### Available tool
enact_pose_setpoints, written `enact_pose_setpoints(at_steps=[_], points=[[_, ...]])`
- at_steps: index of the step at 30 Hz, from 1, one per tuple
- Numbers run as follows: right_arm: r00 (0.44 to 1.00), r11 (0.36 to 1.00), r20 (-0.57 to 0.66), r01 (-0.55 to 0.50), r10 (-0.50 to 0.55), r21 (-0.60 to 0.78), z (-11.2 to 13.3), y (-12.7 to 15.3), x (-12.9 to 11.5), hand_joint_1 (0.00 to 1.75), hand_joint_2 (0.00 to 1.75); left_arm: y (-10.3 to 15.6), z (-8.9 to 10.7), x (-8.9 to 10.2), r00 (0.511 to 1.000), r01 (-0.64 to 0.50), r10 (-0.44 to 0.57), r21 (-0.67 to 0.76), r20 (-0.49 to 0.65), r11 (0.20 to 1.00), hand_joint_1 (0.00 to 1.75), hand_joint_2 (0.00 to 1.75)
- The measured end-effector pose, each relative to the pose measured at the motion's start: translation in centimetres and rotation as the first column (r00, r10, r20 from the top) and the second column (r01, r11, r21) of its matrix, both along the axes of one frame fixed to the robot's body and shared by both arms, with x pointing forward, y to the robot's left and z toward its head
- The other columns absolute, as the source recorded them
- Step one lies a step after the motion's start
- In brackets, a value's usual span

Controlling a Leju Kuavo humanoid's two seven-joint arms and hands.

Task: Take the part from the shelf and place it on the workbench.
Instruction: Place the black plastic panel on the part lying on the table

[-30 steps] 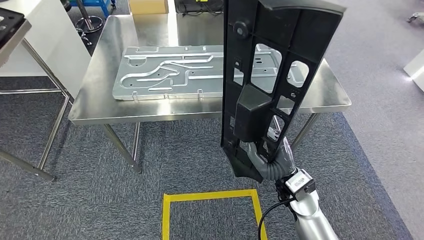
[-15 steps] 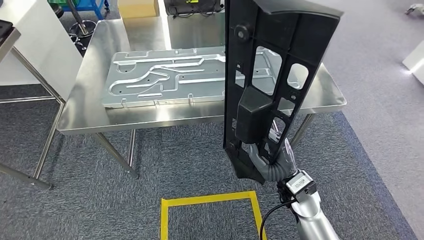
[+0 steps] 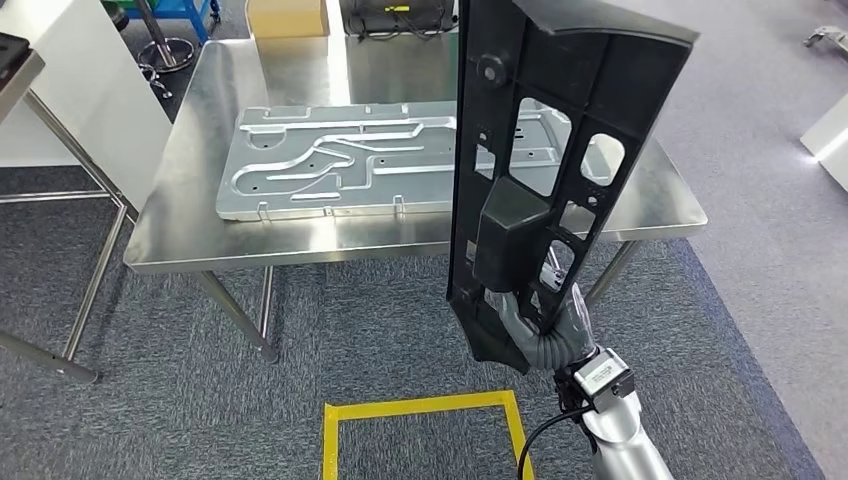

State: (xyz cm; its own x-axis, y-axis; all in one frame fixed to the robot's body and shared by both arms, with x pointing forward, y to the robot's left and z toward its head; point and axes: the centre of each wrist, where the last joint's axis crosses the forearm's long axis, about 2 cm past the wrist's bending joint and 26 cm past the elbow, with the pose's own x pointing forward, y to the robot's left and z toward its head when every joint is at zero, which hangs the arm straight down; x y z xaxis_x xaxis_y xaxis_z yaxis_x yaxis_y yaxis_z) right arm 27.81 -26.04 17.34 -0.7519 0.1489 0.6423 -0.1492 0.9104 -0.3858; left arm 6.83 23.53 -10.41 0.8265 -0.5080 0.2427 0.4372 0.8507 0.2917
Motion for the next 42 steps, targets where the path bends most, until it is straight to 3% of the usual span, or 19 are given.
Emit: enact_pose_setpoints(at_steps=[13, 34, 36, 38, 40, 42], points=[[1.000, 1.000, 0.009, -0.002, 0.002, 0.002, 0.3, 0.1, 0.0, 1.75, 1.75, 0.1, 0.1, 0.7, 1.000, -0.018, 0.018, 0.008, 0.017, 1.000, 0.00, 1.75], [1.000, 1.000, 0.021, 0.000, 0.000, -0.027, 0.6, 0.5, 0.2, 1.75, 1.75, 0.0, -0.1, -0.6, 1.000, -0.027, 0.027, -0.003, -0.002, 1.000, 0.00, 1.75], [0.998, 0.994, 0.057, 0.042, -0.037, -0.096, 1.1, 0.3, 0.4, 1.75, 1.75, 0.0, -0.1, -0.6, 1.000, -0.020, 0.020, -0.012, 0.002, 1.000, 0.00, 1.75], [0.983, 0.963, 0.138, 0.149, -0.120, -0.224, 2.8, -0.2, 1.5, 1.75, 1.75, 0.0, -0.1, -0.5, 1.000, -0.011, 0.011, -0.017, 0.006, 1.000, 0.00, 1.75], [0.929, 0.864, 0.279, 0.339, -0.243, -0.373, 6.1, -1.0, 4.0, 1.75, 1.75, 0.0, 0.0, -0.2, 1.000, -0.002, 0.003, -0.022, 0.014, 1.000, 0.00, 1.75], [0.826, 0.694, 0.449, 0.543, -0.340, -0.473, 10.3, -1.9, 7.2, 1.75, 1.75, 0.0, 0.0, 0.2, 1.000, 0.007, -0.006, -0.028, 0.027, 1.000, 0.00, 1.75]])
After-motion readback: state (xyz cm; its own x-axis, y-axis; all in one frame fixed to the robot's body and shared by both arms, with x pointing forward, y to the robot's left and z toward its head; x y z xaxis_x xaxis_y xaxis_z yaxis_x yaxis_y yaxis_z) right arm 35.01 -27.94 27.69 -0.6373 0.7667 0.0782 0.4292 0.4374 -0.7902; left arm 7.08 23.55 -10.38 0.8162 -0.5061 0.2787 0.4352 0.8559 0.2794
